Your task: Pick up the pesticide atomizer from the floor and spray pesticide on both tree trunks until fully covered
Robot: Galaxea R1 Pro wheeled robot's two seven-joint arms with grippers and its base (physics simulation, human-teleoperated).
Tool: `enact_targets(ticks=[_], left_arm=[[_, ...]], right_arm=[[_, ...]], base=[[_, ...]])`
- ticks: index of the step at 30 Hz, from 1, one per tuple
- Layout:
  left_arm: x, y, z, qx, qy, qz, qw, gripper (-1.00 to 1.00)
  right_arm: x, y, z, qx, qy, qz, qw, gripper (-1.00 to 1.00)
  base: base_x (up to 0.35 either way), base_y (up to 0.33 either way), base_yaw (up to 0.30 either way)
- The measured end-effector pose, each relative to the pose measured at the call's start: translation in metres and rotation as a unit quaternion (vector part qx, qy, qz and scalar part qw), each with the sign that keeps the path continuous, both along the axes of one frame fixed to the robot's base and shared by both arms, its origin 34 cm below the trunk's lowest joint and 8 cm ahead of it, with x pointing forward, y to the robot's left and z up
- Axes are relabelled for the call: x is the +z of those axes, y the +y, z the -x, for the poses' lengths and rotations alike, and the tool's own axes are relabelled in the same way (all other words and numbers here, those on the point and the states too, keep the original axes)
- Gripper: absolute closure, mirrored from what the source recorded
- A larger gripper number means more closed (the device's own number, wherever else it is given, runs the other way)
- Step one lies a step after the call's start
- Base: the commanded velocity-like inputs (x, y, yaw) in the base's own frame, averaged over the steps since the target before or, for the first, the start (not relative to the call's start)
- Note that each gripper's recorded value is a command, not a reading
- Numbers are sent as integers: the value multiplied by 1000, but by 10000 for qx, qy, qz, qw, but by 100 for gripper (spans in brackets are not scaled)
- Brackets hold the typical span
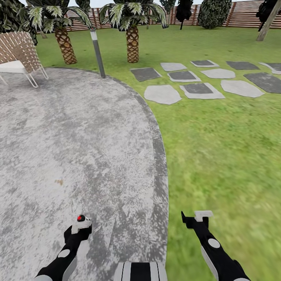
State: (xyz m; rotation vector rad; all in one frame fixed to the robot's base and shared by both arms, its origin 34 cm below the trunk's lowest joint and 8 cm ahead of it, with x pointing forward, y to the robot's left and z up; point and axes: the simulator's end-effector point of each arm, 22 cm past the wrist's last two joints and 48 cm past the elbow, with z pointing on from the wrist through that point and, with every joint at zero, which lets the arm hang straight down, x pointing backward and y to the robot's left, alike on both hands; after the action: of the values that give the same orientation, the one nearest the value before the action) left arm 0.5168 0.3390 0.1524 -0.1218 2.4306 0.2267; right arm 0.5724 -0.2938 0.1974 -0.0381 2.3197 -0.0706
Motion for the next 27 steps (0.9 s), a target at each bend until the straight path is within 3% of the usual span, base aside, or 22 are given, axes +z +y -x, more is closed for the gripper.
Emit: enact_targets(ticks=[15, 27], left_arm=[[0, 1, 0, 14, -2, 2, 10000, -100], [1, 3, 1, 80, -63, 15, 9999, -100]], right_arm=[[0, 0, 0, 0, 2, 0, 10000, -100], [-1, 0, 0, 0, 7, 0, 10000, -100]], base=[[96, 0, 0], [9, 0, 90]])
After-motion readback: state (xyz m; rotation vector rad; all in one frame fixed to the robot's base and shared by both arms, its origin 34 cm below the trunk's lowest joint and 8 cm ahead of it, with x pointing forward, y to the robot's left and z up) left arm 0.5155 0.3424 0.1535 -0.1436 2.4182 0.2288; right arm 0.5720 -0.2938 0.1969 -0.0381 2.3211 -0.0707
